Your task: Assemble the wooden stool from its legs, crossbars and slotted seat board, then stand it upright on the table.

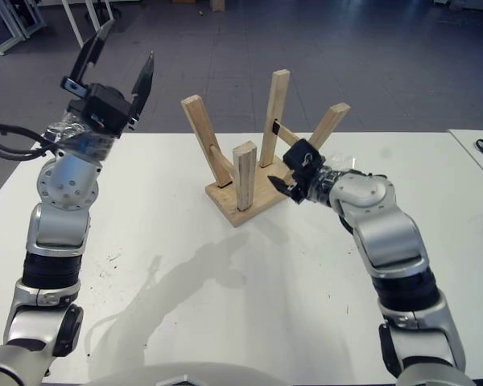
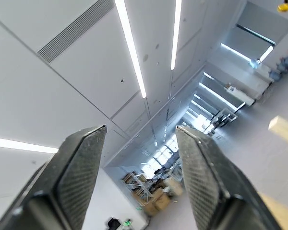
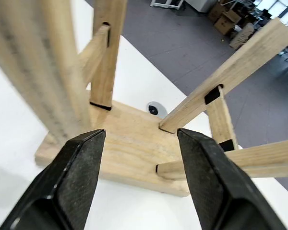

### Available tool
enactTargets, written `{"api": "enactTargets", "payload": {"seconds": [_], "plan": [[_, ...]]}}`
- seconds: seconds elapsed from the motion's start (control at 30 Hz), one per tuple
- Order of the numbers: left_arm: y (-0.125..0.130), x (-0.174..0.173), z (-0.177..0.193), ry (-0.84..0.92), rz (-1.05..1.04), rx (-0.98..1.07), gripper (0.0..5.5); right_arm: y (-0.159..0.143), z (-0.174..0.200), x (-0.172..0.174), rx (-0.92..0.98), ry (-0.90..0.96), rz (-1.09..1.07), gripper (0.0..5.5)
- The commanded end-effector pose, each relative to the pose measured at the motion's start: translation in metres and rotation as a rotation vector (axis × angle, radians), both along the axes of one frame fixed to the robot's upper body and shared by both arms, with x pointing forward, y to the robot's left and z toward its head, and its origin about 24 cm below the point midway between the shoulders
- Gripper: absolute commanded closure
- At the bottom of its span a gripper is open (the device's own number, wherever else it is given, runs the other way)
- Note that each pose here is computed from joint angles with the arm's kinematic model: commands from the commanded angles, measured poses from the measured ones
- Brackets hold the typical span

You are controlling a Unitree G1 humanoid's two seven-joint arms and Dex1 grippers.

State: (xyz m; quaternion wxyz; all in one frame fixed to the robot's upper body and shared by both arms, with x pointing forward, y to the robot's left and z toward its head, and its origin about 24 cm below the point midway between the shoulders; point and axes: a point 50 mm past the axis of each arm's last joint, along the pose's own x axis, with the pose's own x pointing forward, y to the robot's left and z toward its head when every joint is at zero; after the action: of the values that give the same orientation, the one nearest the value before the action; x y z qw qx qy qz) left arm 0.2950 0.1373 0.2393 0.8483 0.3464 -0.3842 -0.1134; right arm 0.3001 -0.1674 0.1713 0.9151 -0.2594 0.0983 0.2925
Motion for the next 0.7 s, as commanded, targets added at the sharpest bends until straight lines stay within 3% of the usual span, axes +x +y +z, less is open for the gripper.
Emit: {"api": "enactTargets", "payload": {"seconds": [0.03, 0.13, 0.23, 0.4, 0.5, 0.57, 0.7], "plan": [[-0.025, 0.006, 0.032, 0.072, -0.170, -0.110, 2.82, 0.021, -0.005, 0.011, 0.018, -0.022, 0.043, 2.75], [-0.042, 0.014, 0.058, 0.159, -0.286, -0.178, 2.82, 0.052, 0.002, 0.008, 0.105, -0.048, 0.146, 2.75], [-0.041, 0.022, 0.075, 0.230, -0.315, -0.231, 2.82, 0.066, 0.010, 0.001, 0.149, -0.071, 0.198, 2.75], [-0.027, 0.032, 0.100, 0.268, -0.316, -0.320, 2.82, 0.061, 0.051, 0.001, 0.237, -0.219, 0.126, 2.75], [-0.026, 0.031, 0.111, 0.329, -0.387, -0.438, 2.82, 0.046, 0.101, -0.003, 0.434, -0.412, 0.005, 2.75], [-0.036, 0.036, 0.087, 0.491, -0.421, -0.460, 2.82, 0.030, 0.120, -0.003, 0.512, -0.507, -0.100, 2.75], [-0.055, 0.034, -0.035, 1.081, -0.346, -0.360, 2.82, 0.007, 0.118, 0.007, 0.497, -0.536, -0.224, 2.75]]}}
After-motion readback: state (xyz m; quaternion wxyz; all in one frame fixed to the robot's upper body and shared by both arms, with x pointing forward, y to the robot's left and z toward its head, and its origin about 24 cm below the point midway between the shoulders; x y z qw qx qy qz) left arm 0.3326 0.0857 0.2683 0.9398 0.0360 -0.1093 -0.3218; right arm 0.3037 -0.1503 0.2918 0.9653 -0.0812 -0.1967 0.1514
